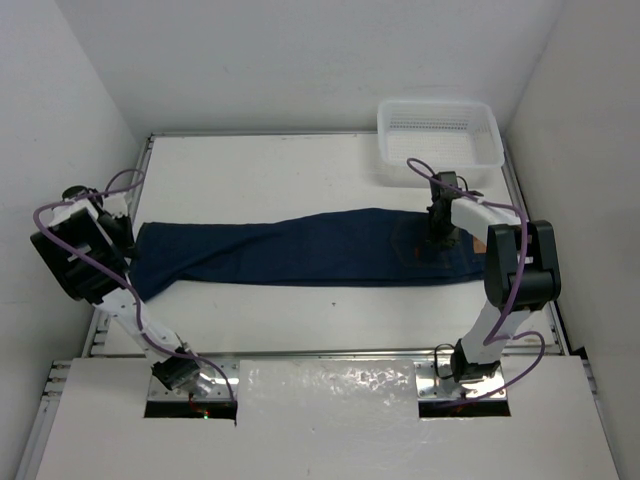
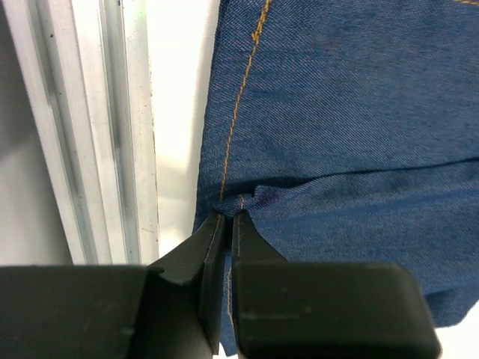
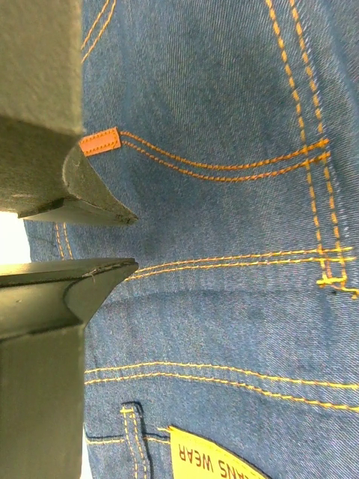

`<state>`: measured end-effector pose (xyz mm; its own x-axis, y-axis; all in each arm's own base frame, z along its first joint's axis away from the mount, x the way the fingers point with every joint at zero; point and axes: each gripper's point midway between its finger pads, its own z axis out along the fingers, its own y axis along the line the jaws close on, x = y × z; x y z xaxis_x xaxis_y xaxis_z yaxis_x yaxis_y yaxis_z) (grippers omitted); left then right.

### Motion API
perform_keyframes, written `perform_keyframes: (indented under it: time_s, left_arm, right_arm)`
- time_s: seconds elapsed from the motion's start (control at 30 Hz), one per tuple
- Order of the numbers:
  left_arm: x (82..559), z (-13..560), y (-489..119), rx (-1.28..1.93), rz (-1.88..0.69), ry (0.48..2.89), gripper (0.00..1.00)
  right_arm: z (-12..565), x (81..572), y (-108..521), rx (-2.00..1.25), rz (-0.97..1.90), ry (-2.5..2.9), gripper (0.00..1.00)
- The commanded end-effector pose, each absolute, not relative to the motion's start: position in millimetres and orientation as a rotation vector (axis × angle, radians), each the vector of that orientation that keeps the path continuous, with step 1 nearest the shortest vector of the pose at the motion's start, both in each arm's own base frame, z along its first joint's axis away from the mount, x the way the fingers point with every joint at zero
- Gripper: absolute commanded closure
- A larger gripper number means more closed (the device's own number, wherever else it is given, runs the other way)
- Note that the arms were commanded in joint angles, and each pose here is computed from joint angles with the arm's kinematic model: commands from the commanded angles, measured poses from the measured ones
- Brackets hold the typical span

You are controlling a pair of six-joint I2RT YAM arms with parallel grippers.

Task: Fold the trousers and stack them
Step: Fold the trousers

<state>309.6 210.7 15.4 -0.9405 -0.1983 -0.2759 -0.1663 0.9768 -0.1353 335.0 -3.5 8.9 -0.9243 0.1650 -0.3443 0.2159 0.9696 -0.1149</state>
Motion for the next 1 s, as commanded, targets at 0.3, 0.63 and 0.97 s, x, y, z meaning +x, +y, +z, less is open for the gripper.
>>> perform_keyframes:
  time_s: [0.3, 0.63, 0.97]
  left_arm:
    - [376, 111, 220, -0.132, -0.084, 2.533, 1.0]
    - [399, 76, 225, -0.122, -0.041, 2.609, 1.0]
    - [391, 67, 248, -0.245, 0.095, 2.693, 0.48]
  right_arm:
    - [-1, 322, -10, 0.272, -0.254, 2.802, 0.79]
    - [-3, 324, -11, 0.267, -0.256, 2.801, 0.79]
    - [46, 346, -28, 0.538, -0.13, 2.638, 0.53]
